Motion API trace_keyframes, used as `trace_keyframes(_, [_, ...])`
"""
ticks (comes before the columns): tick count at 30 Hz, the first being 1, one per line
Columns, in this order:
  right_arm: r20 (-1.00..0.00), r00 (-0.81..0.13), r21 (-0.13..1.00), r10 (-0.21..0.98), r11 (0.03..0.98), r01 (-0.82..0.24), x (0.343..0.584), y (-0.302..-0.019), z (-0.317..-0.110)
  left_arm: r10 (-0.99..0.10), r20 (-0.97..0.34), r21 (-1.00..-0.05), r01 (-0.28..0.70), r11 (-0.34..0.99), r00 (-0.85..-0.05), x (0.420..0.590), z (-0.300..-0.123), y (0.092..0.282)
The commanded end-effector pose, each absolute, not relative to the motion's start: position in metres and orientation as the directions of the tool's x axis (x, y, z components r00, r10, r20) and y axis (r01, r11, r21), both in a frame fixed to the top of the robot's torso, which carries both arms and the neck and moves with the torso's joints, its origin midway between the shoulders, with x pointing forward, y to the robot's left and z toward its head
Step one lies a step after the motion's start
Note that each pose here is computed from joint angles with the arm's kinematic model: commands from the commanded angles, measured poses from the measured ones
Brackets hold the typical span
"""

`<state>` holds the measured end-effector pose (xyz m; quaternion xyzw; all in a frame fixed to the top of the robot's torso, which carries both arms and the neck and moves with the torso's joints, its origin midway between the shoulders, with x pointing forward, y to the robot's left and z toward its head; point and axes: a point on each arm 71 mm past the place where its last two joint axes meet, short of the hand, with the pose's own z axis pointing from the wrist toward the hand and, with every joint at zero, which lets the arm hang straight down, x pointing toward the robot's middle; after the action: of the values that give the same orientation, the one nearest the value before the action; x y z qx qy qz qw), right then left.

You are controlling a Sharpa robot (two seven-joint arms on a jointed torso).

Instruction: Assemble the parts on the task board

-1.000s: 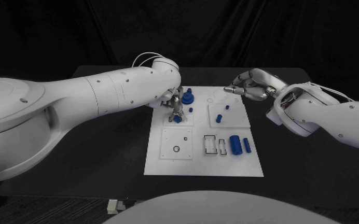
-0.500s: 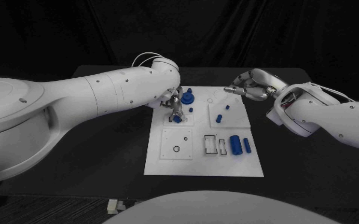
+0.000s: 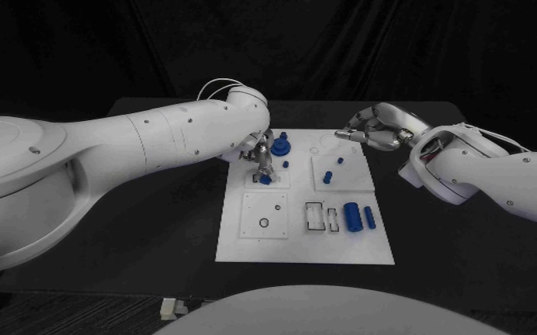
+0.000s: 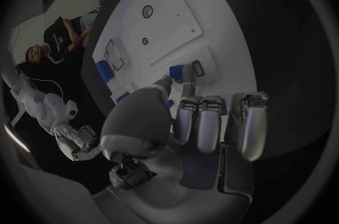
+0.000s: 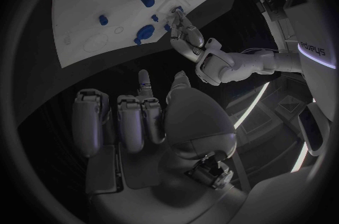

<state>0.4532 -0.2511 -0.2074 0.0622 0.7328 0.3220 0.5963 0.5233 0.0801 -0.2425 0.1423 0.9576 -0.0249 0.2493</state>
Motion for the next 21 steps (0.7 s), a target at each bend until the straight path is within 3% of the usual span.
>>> trace_keyframes(1, [-0.836,-0.286,0.541,0.469,0.792,-0.282,0.453,-0.252,-0.209,0.266,-0.478,0.005,0.300,0.954,-0.837,0.522,-0.243,0.077])
trace_keyframes(12, [-0.836,-0.280,0.542,0.472,0.790,-0.286,0.452,-0.253,-0.208,0.232,-0.514,-0.029,0.287,0.958,-0.826,0.521,-0.242,0.080])
trace_keyframes(15, [-0.837,-0.270,0.542,0.476,0.787,-0.296,0.451,-0.253,-0.207,0.194,-0.552,-0.072,0.278,0.958,-0.811,0.520,-0.240,0.084])
trace_keyframes(21, [-0.865,-0.234,0.501,0.444,0.796,-0.341,0.447,-0.249,-0.203,0.032,-0.691,-0.244,0.275,0.930,-0.722,0.516,-0.223,0.098])
